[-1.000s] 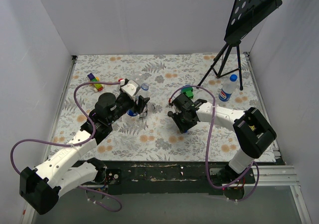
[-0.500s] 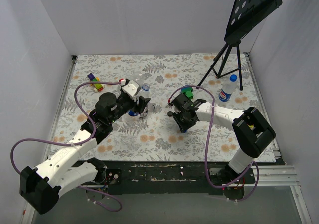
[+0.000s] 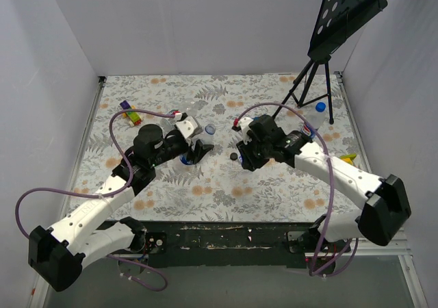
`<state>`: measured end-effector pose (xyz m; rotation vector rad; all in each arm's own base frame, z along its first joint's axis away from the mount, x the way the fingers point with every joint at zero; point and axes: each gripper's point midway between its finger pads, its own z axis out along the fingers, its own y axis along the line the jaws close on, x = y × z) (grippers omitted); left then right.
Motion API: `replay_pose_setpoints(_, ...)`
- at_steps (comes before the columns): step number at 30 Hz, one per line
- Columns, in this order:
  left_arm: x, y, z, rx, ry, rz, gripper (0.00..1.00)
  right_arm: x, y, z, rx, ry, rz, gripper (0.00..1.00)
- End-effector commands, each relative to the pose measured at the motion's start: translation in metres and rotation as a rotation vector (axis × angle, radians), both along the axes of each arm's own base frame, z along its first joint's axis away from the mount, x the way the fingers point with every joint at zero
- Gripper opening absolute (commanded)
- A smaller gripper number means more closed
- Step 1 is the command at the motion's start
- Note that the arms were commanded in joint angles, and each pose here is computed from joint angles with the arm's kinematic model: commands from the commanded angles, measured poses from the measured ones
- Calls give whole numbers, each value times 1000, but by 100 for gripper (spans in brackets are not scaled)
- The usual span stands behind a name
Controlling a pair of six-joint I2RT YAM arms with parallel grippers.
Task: Screw on the bottle caps
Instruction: Screw the bottle cap onto the plastic bottle.
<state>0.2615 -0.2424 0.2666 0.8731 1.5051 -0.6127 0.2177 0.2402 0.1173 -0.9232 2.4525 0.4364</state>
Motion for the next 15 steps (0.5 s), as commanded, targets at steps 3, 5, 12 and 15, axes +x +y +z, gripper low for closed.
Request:
replay_pose_setpoints(3, -44, -28, 5, 17, 22, -327, 31, -8, 22, 112, 223, -204, 244, 25)
replay_pose_setpoints(5, -54, -32, 2, 22, 38, -396, 31, -12, 24, 135, 250, -244, 292, 25)
replay_pose_setpoints(12, -75, -37, -3, 34, 64, -529, 31, -24, 28, 190, 320, -424, 506, 25)
replay_pose_setpoints(15, -82, -38, -4, 32, 66, -574, 29, -34, 36, 211, 384, -502, 616, 25)
